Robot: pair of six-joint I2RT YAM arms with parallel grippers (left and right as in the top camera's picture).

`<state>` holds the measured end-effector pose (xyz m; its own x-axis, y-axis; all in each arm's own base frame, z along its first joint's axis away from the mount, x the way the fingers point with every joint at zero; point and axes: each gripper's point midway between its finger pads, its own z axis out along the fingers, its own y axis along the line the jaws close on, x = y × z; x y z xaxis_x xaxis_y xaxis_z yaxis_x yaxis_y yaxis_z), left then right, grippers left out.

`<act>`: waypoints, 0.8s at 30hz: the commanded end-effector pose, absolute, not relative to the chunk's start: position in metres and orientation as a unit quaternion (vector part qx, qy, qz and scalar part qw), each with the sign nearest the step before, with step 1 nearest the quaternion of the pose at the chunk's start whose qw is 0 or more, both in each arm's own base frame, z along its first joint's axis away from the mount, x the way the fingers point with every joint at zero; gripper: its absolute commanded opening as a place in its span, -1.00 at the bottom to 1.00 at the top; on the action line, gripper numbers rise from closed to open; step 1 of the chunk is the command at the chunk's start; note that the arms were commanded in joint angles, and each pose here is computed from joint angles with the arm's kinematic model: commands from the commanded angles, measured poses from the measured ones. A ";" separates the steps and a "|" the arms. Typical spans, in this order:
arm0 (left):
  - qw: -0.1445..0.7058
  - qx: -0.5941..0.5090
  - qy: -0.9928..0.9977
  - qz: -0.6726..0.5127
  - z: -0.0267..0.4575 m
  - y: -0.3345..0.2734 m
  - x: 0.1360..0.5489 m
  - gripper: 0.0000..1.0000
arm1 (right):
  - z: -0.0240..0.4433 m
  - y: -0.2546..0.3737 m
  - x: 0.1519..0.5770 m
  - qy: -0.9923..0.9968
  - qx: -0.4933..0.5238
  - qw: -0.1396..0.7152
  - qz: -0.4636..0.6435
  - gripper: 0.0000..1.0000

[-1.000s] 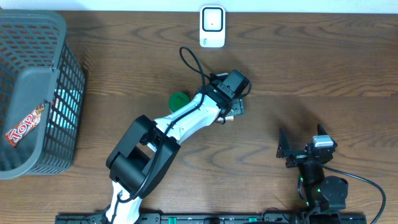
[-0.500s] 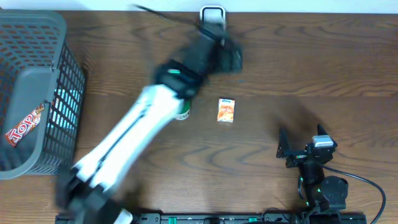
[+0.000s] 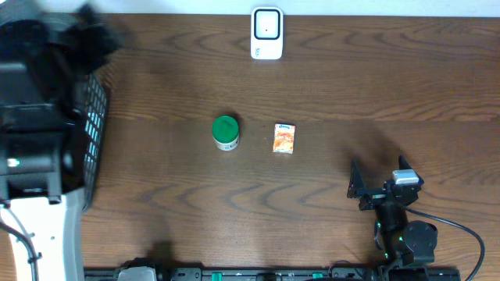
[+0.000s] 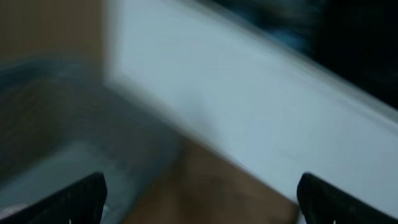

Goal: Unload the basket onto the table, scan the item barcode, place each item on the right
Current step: 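Move the left gripper back into the basket over the wet-wipe pack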

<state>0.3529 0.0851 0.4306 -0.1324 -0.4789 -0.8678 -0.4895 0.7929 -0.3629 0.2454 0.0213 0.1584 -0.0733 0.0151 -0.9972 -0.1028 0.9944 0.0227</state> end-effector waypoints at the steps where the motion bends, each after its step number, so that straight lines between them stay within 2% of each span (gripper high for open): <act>1: 0.512 -0.565 0.647 0.010 0.389 0.154 0.316 0.96 | 0.158 0.022 0.245 0.731 -0.025 0.680 0.048 0.98; 4: 0.444 -0.654 0.612 0.036 0.351 0.184 0.291 0.96 | 0.158 0.022 0.245 0.731 -0.025 0.680 0.048 0.98; 9: 0.383 -0.686 0.614 0.079 0.317 0.209 0.279 0.96 | 0.158 0.022 0.245 0.731 -0.025 0.680 0.048 0.99; 20: 0.231 -0.657 0.711 0.099 0.218 0.220 0.292 0.96 | 0.158 0.022 0.245 0.731 -0.025 0.680 0.048 0.98; 24: 0.201 -0.643 0.738 0.037 0.183 0.224 0.306 0.96 | 0.158 0.022 0.245 0.731 -0.025 0.680 0.048 0.99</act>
<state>0.2989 0.2269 0.2034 -0.0158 -0.9008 -0.4340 -0.9782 0.1038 -0.1799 0.2454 0.0213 0.1584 -0.0733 0.0151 -0.9972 -0.1028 0.9944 0.0227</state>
